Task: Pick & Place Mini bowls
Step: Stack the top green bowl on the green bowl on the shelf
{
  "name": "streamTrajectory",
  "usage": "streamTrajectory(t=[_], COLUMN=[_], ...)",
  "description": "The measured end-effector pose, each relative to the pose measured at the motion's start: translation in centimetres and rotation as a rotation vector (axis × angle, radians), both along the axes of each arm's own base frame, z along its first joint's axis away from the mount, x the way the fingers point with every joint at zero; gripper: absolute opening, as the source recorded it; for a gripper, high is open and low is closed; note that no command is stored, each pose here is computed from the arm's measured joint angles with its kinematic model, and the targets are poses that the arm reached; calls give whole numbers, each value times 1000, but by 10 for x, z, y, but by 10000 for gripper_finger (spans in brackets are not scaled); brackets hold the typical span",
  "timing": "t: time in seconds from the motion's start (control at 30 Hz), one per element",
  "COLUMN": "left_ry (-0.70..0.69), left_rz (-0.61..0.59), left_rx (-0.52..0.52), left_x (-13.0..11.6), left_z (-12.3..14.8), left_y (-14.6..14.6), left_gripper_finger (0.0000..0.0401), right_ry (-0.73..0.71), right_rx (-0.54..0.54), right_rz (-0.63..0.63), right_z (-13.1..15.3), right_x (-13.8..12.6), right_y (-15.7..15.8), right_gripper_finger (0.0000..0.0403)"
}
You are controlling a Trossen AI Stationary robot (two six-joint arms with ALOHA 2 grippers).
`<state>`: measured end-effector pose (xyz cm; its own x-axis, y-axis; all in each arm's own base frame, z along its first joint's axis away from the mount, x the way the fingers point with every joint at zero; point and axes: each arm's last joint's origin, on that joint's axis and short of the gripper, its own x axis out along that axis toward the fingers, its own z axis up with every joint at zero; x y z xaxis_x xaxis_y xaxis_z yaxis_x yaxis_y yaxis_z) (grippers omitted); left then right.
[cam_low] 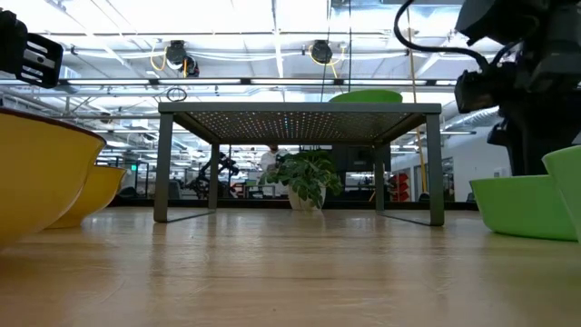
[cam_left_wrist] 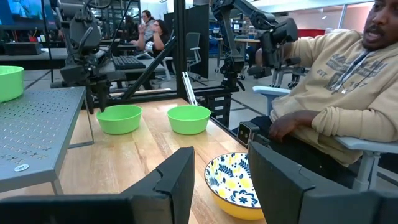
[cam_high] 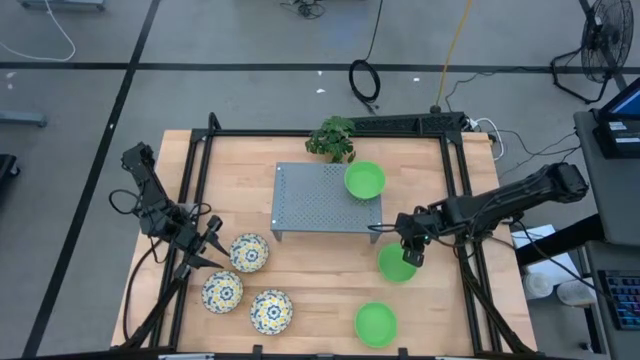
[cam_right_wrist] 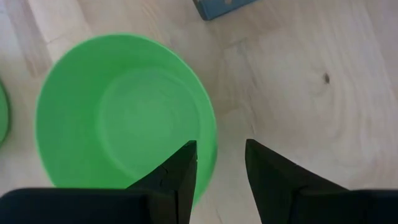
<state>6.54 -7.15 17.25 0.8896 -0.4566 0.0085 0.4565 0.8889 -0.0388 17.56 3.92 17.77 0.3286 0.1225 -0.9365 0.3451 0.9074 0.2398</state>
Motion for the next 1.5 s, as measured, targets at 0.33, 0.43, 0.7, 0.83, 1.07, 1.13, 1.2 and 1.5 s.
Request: streamTrajectory(t=[0.33,0.43,0.7,0.83,1.07,1.13,1.2,1.5], left_ry=[0,0,0,0,0,0,0,0], left_rz=[0,0,0,0,1,1,0,0], left_rx=[0,0,0,0,0,0,0,0], left_x=[0,0,0,0,0,0,0,0], left_z=[0,0,0,0,0,0,0,0], left_y=[0,0,0,0,0,0,0,0], left_gripper_finger=[152,152,152,152,152,152,152,152], right_ry=[40,39,43,48,49,49,49,49], right_rx=[16,18,24,30,31,31,31,31], right_rz=[-60,-66,-77,-101,-101,-101,-100,-100], right_z=[-13,-13,-13,-14,-14,-14,-14,-14], right_x=[-7,-7,-7,-7,-7,-7,-7,-7], right_y=[-1,-1,-1,-1,-1,-1,-1,-1], right_gripper_finger=[125,125,125,125,125,125,125,125])
